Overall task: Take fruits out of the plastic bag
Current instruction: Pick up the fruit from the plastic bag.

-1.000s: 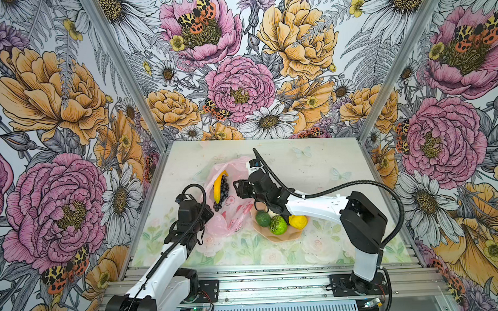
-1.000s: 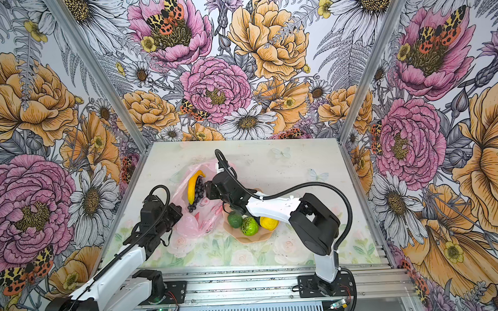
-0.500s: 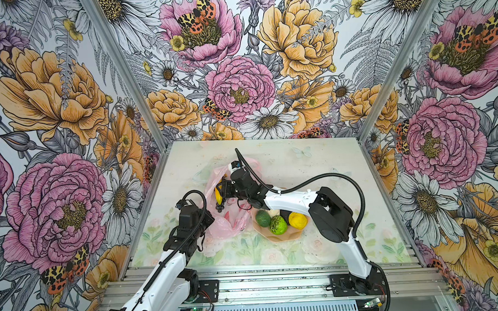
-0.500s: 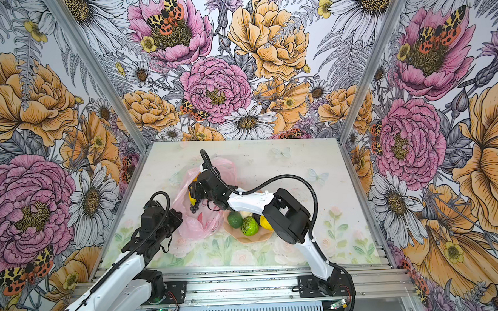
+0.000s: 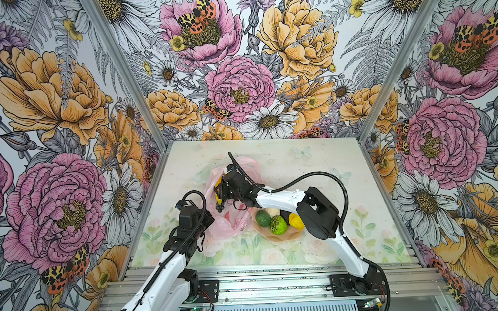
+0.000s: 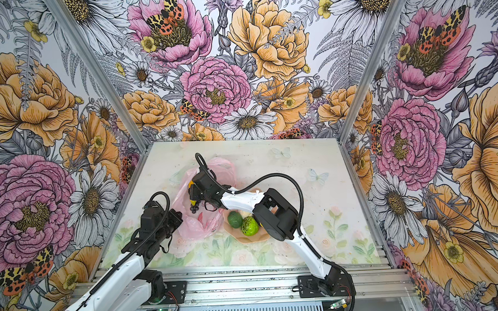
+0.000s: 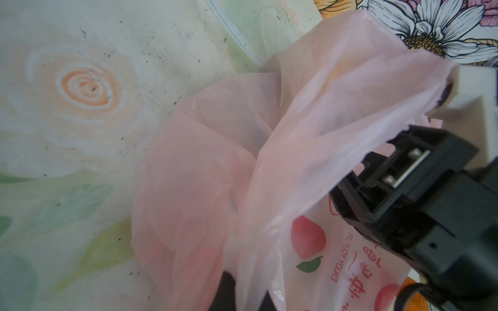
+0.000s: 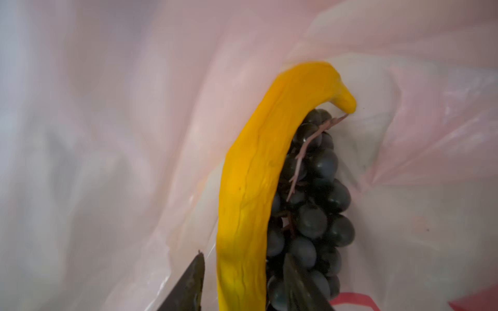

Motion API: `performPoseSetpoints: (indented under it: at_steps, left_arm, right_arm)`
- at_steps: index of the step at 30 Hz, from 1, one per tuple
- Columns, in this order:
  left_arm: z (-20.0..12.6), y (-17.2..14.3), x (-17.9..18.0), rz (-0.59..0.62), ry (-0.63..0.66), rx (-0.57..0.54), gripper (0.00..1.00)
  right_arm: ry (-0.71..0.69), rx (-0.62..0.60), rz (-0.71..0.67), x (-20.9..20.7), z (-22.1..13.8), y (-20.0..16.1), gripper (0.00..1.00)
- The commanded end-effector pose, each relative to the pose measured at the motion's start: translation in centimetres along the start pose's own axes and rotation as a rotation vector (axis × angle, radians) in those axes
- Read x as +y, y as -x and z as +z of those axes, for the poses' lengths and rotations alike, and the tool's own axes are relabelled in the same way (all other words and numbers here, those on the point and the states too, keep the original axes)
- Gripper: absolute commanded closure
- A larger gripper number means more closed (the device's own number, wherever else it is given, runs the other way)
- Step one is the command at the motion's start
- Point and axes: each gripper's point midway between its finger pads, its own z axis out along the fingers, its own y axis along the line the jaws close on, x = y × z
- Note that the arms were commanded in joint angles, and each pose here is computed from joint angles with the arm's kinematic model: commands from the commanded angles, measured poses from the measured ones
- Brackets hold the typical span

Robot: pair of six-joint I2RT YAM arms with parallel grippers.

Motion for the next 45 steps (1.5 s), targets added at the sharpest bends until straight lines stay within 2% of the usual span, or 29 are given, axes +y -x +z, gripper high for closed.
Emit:
performPoseSetpoints:
  at_steps: [1,6,11,16,28,45]
  left_arm:
    - [0.1,-0.2,0.2,-0.004,-0.006,-0.007,1.00]
    - [0.2,-0.3,0.4,-0.004,-0.004,-0.007,1.00]
    - [0.2,-0.4,0.5,-0.002,0.000,-0.004,1.00]
    - [0.4,-0.3,0.6,0.001,0.006,-0.006,1.00]
    - [1.3,0.4,0.8,0.032,0.075,0.013,1.00]
    - [3.1,3.9,0.3,0.041,0.088,-0.024,1.00]
  right_arm:
    - [-0.005,-0.004,-0.011,0.2,1.0,-0.1,0.54]
    - [-0.013,0.000,-0.013,-0.1,1.8,-0.1,0.58]
    - [-0.021,0.005,-0.005,-0.6,2.3,-0.1,0.58]
    - [-0.006,-0.002,-0.019,0.0,1.8,0.5,0.70]
    - [0.021,-0.037,-0.090,2.3,-1.4,2.1,0.71]
    - [0.044,-0.039,-0.135,3.8,-7.6,2.1,0.71]
